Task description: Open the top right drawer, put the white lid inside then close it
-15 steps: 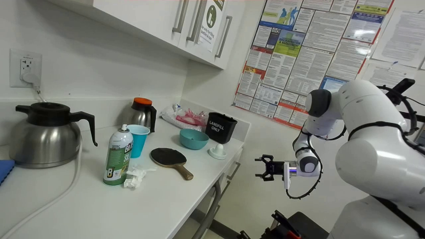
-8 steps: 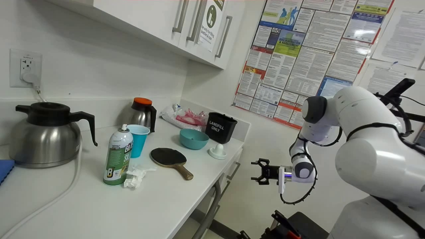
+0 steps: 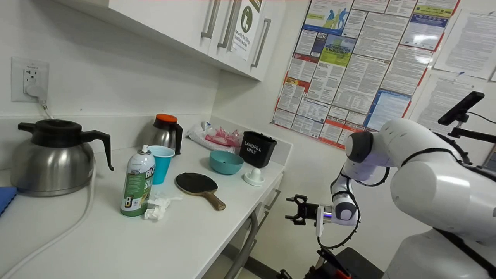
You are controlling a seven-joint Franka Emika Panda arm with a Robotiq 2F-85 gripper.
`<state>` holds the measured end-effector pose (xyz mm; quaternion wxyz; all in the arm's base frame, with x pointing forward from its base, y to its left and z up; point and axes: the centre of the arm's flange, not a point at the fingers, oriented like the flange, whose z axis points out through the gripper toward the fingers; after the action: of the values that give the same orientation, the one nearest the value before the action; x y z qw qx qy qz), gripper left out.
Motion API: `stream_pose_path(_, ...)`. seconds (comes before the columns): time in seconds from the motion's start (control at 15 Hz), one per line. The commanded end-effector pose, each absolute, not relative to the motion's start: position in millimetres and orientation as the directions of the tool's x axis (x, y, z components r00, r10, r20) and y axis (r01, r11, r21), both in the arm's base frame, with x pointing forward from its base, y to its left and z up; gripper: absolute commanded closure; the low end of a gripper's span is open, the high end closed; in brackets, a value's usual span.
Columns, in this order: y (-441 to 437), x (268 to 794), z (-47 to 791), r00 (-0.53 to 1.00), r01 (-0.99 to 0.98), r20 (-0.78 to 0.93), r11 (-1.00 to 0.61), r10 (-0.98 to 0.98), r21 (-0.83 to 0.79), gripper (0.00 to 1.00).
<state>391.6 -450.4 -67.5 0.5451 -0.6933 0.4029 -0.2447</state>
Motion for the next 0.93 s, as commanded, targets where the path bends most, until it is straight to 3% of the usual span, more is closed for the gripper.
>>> stream_pose_path(0.0,-462.4,411.9,-82.6,0.565,-0.217,-0.099,-0.032,-0.819,-0.976,0.0)
stream_pose_path(0.67,-444.1,457.6,-93.3,0.505,-0.143,-0.108,0.04,-0.856,-0.989,0.0)
stream_pose_path(0.73,-442.0,460.4,-94.7,0.5,-0.139,-0.11,0.046,-0.859,-0.989,0.25)
stream_pose_path(0.87,-438.6,463.8,-97.4,0.493,-0.133,-0.113,0.054,-0.862,-0.99,0.34)
